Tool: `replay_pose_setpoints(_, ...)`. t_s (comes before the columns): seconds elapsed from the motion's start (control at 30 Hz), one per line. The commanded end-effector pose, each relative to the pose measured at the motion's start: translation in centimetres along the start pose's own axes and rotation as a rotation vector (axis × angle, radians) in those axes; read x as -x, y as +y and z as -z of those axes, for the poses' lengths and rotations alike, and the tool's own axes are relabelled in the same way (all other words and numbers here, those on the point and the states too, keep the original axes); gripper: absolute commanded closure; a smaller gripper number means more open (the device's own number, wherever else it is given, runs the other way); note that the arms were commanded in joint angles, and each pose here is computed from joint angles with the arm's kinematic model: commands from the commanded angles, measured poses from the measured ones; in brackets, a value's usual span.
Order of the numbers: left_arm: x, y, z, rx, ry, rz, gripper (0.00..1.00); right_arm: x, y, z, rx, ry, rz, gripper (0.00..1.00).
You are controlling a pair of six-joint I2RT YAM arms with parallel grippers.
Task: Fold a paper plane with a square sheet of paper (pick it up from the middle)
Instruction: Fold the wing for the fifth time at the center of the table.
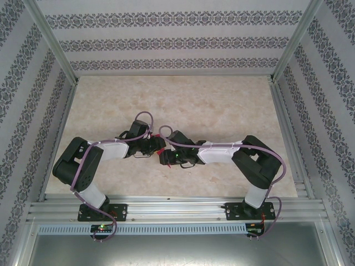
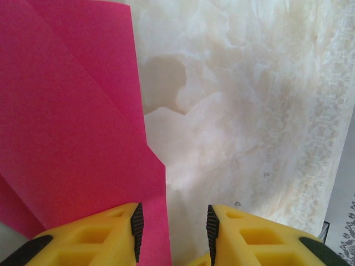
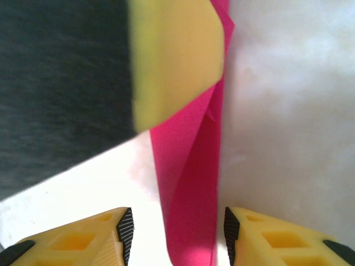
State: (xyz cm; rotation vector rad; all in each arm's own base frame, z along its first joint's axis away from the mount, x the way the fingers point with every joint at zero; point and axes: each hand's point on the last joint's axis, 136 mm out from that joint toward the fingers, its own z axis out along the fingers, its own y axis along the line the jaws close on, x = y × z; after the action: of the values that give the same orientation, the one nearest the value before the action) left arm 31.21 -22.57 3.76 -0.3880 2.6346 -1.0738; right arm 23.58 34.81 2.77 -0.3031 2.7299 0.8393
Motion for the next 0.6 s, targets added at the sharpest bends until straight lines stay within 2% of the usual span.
replay_pose_setpoints(0.0,0.3,-0.4,0.0,-0.002,0.011,-0.017,0.61,-0.1,-0.3,-0.7,-0.046,0.003,0.041,0.54)
replay_pose_setpoints(0.27,0.3,-0.3,0.0,-0.001,0.012,-0.015,0.62,-0.6,-0.8,-1.0,-0.064,0.019,0.041,0.66)
replay_pose_setpoints(0.57,0.4,-0.4,0.0,0.0,0.017,-0.017,0.61,-1.1,-1.1,-1.3,-0.035,0.028,-0.005,0.75)
